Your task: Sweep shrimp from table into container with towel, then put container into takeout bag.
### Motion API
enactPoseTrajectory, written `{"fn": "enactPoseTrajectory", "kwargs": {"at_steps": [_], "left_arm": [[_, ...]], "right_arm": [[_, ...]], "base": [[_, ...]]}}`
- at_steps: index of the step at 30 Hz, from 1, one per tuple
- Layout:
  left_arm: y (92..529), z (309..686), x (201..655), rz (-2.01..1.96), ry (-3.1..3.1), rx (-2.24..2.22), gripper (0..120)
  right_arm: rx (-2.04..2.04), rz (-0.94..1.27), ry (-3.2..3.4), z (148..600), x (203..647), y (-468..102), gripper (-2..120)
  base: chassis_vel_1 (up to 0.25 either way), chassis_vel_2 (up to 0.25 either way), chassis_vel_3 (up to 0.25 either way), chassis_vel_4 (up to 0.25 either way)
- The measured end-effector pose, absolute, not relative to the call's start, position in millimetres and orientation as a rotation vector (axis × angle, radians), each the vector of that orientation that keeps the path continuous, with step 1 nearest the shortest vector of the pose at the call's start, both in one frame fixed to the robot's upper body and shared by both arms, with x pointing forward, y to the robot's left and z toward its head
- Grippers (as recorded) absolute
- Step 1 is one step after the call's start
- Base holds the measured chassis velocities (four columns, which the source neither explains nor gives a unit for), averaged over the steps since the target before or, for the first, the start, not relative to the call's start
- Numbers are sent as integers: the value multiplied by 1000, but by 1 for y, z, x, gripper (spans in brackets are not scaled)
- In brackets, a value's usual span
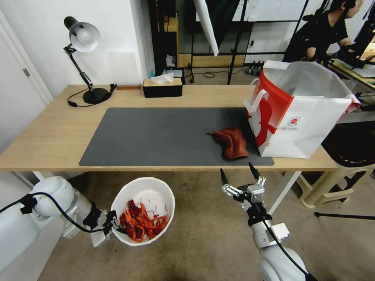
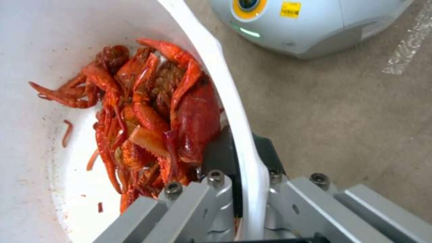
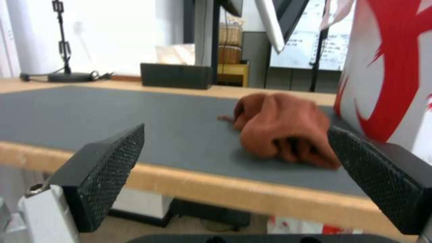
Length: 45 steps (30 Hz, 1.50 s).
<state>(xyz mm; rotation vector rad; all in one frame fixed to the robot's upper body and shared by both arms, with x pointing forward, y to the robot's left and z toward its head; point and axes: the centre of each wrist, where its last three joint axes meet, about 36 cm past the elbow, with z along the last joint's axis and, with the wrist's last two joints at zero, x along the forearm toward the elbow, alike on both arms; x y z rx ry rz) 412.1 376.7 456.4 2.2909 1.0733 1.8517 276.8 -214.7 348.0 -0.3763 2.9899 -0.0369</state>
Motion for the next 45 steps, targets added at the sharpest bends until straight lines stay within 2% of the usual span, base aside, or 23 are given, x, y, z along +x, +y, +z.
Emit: {"fn": "enactPoseTrajectory", "kwargs": {"at_steps": [7,13,34,36,41,42,45], "left_arm": [[356,484,403,1863,997,2228,0],[343,523,407,1898,957,2150,0],[343,601,438,1957,1033,1983,0],[350,621,456,1941,1142,1904,0],[367,615,491,1936,1233,1847,0],[375,611,512,1941,1276,1826,0],[371,622,542,1951,1294,1764,0]], "right_arm": [[-391,-18,3019,337,269,-210,100],[-358,-6,3053,330,259,-205,100],[-355,-23,3092,322,246,-193,100],[-353,-27,3094,322,246,-192,100],[-354,-43,3101,323,245,-191,100],[-352,-51,3104,324,245,-190,100],[-350,-53,3108,324,245,-189,100]], "base": [[0,0,0,0],[0,0,0,0],[0,0,0,0],[0,0,0,0],[0,0,0,0],[0,0,0,0],[0,0,0,0]]}}
